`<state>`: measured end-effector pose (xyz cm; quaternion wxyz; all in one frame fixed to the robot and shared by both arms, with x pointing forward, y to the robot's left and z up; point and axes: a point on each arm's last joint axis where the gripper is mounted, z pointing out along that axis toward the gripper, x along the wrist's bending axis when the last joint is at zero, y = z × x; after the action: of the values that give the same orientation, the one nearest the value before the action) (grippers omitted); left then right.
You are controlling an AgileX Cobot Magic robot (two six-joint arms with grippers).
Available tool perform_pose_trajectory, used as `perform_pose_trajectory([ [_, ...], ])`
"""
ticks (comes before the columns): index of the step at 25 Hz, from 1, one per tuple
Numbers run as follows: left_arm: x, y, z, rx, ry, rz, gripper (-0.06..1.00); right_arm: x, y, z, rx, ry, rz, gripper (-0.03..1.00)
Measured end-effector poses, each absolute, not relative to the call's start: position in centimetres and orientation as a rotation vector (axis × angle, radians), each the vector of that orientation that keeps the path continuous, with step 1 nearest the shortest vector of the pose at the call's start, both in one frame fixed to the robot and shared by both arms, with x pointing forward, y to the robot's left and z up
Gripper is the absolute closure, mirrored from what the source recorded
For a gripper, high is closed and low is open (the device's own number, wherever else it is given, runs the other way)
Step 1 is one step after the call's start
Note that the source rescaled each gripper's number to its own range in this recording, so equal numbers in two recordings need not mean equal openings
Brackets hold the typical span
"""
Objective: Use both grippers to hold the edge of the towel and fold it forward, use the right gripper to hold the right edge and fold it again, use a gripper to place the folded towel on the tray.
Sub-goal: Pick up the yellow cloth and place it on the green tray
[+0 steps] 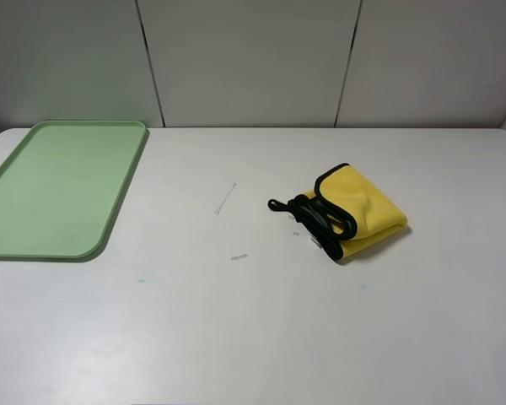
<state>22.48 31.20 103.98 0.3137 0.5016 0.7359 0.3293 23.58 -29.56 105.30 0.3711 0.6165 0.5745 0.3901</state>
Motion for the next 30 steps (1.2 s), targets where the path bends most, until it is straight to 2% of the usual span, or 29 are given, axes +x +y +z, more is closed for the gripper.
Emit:
perform_pose_trajectory([
  [30,22.49,31.20,103.99,1.322,1.939,0.869,-0.03,23.58,-29.56,105.30,1.581,1.473,1.001,-0.03],
])
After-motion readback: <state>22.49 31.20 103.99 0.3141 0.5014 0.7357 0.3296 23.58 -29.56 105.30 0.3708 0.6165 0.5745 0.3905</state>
